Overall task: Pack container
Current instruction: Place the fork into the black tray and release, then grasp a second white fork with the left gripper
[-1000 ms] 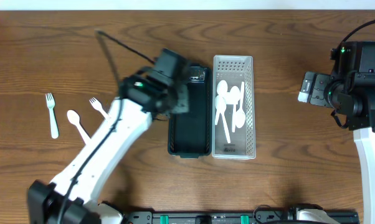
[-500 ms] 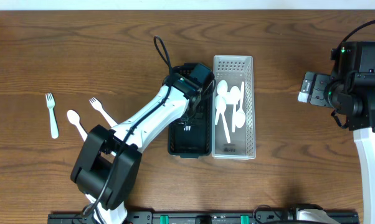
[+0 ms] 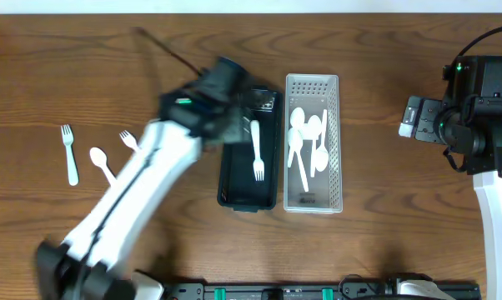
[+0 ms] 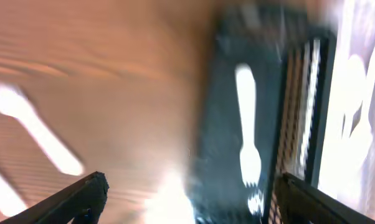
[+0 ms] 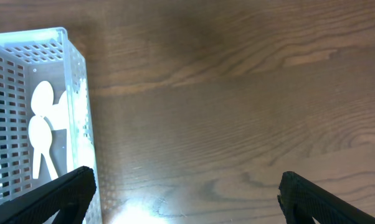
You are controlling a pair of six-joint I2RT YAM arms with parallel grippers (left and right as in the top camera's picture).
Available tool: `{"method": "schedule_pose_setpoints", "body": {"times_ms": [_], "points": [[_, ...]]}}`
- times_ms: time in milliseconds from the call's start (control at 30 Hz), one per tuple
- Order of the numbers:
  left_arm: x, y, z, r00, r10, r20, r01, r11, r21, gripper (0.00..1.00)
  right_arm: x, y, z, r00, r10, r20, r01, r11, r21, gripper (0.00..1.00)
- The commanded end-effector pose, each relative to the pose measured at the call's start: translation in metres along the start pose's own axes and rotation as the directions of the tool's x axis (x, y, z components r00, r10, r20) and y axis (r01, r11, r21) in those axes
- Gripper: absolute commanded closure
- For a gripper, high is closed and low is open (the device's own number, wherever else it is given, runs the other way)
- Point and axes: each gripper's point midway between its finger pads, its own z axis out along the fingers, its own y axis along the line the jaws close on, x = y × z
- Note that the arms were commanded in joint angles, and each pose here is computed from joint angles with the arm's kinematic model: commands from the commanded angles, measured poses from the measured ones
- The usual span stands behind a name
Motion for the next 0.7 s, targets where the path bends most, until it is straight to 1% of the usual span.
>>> {"method": "schedule_pose_setpoints", "body": {"times_ms": [0,100,167,300,433,500,667], "points": [[-0.023,0.067,-0.020,0.985,-0.149,0.086,0.158,0.981,-0.109,0.09,0.002,-0.001,0.004,1.000,0.011,-0.014,-0.011,1.000,0.004,0.02],[-0.025,0.116,-0.013,0.952,-0.294,0.081,0.304,0.938,-0.167,0.06,0.002,-0.001,0.004,1.000,0.011,-0.014,-0.011,1.000,0.004,0.02],[-0.023,0.142,-0.001,0.931,-0.362,0.053,0.365,0.910,-0.196,0.07,0.002,-0.001,0.004,1.000,0.011,-0.015,-0.011,1.000,0.004,0.03],[-0.015,0.176,0.033,0.881,-0.473,-0.019,0.454,0.855,-0.249,0.06,0.003,-0.001,0.004,1.000,0.010,-0.018,-0.010,1.000,0.005,0.02],[-0.003,0.189,0.077,0.839,-0.530,-0.122,0.489,0.834,-0.257,0.05,0.004,-0.001,0.004,1.000,0.010,-0.022,-0.010,1.000,0.006,0.02],[0.003,0.193,0.098,0.817,-0.552,-0.168,0.503,0.824,-0.261,0.02,0.005,-0.001,0.004,1.000,0.009,-0.025,-0.009,1.000,0.006,0.02],[0.023,0.199,0.141,0.761,-0.590,-0.272,0.529,0.805,-0.268,0.02,0.006,-0.002,0.004,1.000,0.008,-0.028,-0.008,1.000,0.008,0.02]]}}
